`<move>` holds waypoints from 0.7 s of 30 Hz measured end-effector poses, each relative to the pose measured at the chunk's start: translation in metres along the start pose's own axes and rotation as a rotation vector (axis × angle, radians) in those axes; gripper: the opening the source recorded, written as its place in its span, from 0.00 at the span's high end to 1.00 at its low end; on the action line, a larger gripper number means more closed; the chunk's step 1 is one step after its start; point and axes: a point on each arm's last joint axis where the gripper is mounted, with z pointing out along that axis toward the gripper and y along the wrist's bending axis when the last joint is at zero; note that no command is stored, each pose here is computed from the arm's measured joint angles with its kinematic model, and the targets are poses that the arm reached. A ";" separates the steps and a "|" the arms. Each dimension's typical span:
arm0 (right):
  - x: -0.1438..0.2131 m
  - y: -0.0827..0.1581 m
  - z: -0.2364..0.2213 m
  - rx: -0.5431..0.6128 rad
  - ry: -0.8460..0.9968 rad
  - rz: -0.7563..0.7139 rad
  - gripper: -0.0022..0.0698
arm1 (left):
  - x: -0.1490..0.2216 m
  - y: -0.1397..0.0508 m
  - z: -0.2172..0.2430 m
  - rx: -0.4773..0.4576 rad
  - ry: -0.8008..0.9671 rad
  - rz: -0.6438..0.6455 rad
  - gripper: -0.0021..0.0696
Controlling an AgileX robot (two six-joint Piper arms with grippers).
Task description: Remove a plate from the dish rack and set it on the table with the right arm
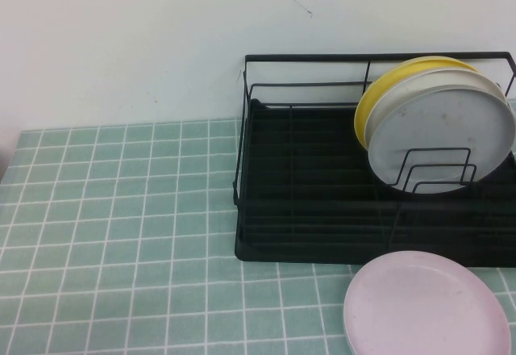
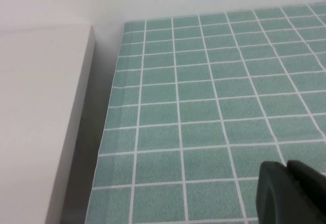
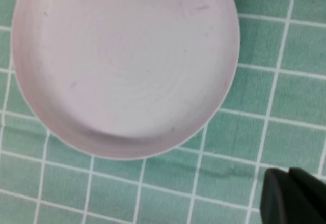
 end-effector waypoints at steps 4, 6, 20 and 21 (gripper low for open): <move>0.033 0.012 -0.014 0.023 -0.089 -0.026 0.97 | 0.000 0.000 0.000 0.000 0.000 0.000 0.98; 0.050 0.017 -0.018 0.033 -0.130 -0.038 0.97 | 0.000 0.000 0.000 0.000 0.000 0.000 0.98; 0.113 0.040 -0.056 0.173 -0.439 -0.240 0.97 | 0.000 0.000 0.000 0.000 0.000 0.000 0.98; 0.111 0.038 -0.055 0.201 -0.479 -0.263 0.97 | 0.000 0.000 0.000 0.000 0.000 0.000 0.98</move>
